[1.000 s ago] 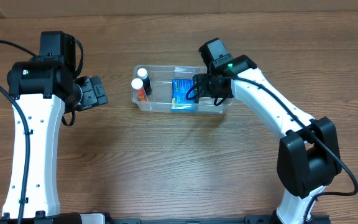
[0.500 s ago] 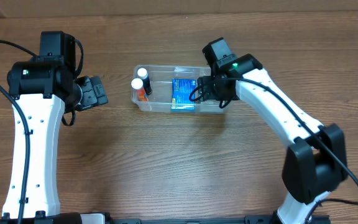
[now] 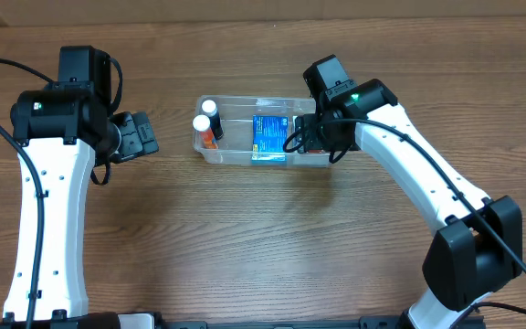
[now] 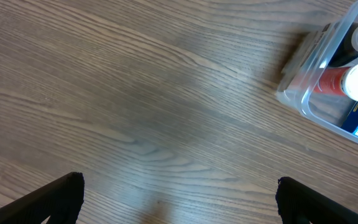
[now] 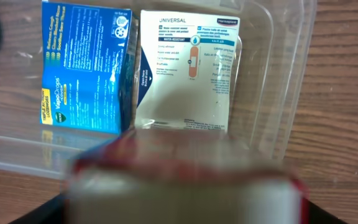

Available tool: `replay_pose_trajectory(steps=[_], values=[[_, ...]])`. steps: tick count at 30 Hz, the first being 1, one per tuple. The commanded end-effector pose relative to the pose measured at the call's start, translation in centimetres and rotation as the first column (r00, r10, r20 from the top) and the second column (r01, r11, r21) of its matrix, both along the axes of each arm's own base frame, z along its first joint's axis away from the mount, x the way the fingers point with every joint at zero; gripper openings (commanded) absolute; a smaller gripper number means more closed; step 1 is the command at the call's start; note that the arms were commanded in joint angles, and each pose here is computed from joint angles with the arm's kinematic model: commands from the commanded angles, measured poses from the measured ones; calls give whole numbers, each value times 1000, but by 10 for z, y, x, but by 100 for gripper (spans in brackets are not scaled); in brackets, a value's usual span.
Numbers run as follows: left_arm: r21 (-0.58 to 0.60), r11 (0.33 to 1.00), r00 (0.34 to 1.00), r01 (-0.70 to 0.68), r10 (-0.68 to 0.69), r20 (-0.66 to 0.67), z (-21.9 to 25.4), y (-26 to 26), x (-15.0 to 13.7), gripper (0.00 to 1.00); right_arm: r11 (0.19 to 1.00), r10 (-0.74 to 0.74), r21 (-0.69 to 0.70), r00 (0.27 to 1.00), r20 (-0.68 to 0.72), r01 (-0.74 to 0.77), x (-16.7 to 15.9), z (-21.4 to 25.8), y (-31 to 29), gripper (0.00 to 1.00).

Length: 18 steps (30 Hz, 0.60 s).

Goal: Pack container
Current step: 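Lower the red Panadol box into the container's right end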

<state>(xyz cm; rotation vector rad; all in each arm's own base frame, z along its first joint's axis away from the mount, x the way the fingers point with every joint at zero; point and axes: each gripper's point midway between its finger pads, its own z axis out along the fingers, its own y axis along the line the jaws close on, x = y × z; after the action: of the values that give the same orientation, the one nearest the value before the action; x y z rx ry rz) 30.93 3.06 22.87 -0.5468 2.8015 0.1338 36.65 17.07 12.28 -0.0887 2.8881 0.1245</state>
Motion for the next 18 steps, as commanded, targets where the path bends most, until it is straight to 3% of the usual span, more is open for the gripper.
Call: replay_pose_trajectory(steps=[1, 7, 13, 14, 17, 18], values=[[-6, 1000, 1000, 5, -5, 12, 4, 0, -1, 100, 1000, -12, 3, 998, 67, 11, 11, 13, -2, 100], [-6, 1000, 1000, 5, -5, 12, 4, 0, -2, 100, 1000, -22, -7, 989, 147, 23, 28, 19, -2, 100], [-5, 1000, 1000, 5, -5, 12, 4, 0, -1, 100, 1000, -20, -13, 991, 135, 22, 23, 21, -4, 100], [-5, 1000, 1000, 5, -5, 12, 4, 0, -1, 100, 1000, -19, -11, 990, 140, 21, 21, 25, -4, 96], [-6, 1000, 1000, 5, -5, 12, 4, 0, -1, 100, 1000, -17, 11, 983, 181, 15, 12, 51, -5, 72], [-5, 1000, 1000, 5, -5, 12, 4, 0, -1, 100, 1000, -23, 24, 979, 202, 18, 8, 63, -7, 57]])
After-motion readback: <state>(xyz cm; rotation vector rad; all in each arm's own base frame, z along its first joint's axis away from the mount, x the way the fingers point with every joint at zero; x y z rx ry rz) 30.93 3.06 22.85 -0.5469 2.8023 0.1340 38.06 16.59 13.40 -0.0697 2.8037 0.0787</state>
